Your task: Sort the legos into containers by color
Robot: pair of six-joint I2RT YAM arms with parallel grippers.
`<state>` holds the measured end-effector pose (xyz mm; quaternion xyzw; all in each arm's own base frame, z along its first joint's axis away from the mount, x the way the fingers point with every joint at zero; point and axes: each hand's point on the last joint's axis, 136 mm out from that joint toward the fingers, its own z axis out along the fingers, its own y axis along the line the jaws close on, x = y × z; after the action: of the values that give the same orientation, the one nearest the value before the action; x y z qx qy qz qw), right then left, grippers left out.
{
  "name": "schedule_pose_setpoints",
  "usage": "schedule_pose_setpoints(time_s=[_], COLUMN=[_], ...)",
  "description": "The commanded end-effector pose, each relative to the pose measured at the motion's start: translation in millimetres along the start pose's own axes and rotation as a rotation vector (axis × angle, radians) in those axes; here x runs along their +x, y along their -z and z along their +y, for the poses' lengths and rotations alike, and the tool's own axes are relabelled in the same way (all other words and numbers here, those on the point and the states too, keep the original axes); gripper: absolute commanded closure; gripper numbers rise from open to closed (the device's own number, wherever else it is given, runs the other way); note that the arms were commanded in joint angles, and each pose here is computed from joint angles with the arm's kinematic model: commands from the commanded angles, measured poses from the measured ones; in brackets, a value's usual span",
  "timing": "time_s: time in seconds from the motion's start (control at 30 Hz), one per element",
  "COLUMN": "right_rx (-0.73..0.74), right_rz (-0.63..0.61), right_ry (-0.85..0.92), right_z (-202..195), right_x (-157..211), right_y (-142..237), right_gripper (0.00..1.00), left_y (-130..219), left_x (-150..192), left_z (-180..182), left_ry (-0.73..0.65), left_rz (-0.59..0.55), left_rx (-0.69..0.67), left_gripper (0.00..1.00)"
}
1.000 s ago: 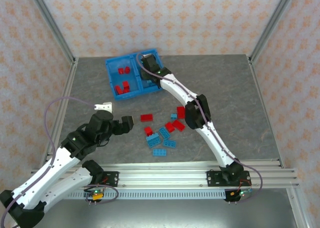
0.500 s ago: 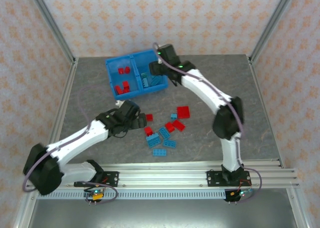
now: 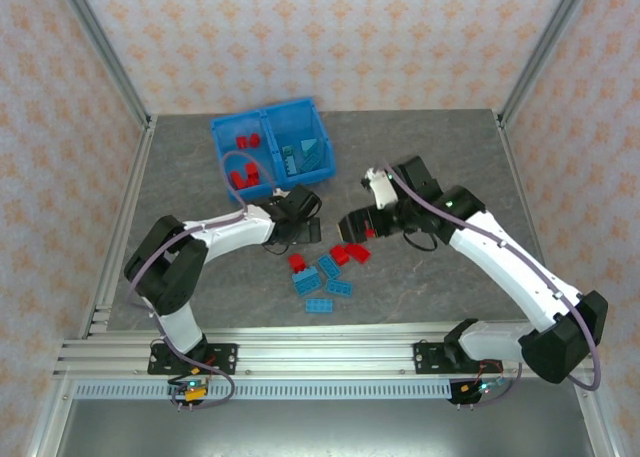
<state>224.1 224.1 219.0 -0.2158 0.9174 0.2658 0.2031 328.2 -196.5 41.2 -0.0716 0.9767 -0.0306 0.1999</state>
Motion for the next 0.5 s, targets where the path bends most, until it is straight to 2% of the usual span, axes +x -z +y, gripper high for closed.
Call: schedule_pose_setpoints(time_s=[0.0,0.3,0.47], right_rx=[-0.042,-0.100,-0.128], right_rz=[0.027,0.080,0.093], right_ry=[-0.040,-0.088,-0.109], right_z=[8,16,20], right_x=[20,33,39], right_y=[14,11,11], right_gripper=[0.01,0.01,0.00], left_y=[-7,-31,-25], left_x=[-8,5,1], left_z=[-3,7,9], left_ry=[-0.009,0.005,0.012], left_rz=[-0.025,-0.001,-0.019], left_rx=[-0.021,-0.072,-0.076], left_gripper=[0.03,0.32,0.47])
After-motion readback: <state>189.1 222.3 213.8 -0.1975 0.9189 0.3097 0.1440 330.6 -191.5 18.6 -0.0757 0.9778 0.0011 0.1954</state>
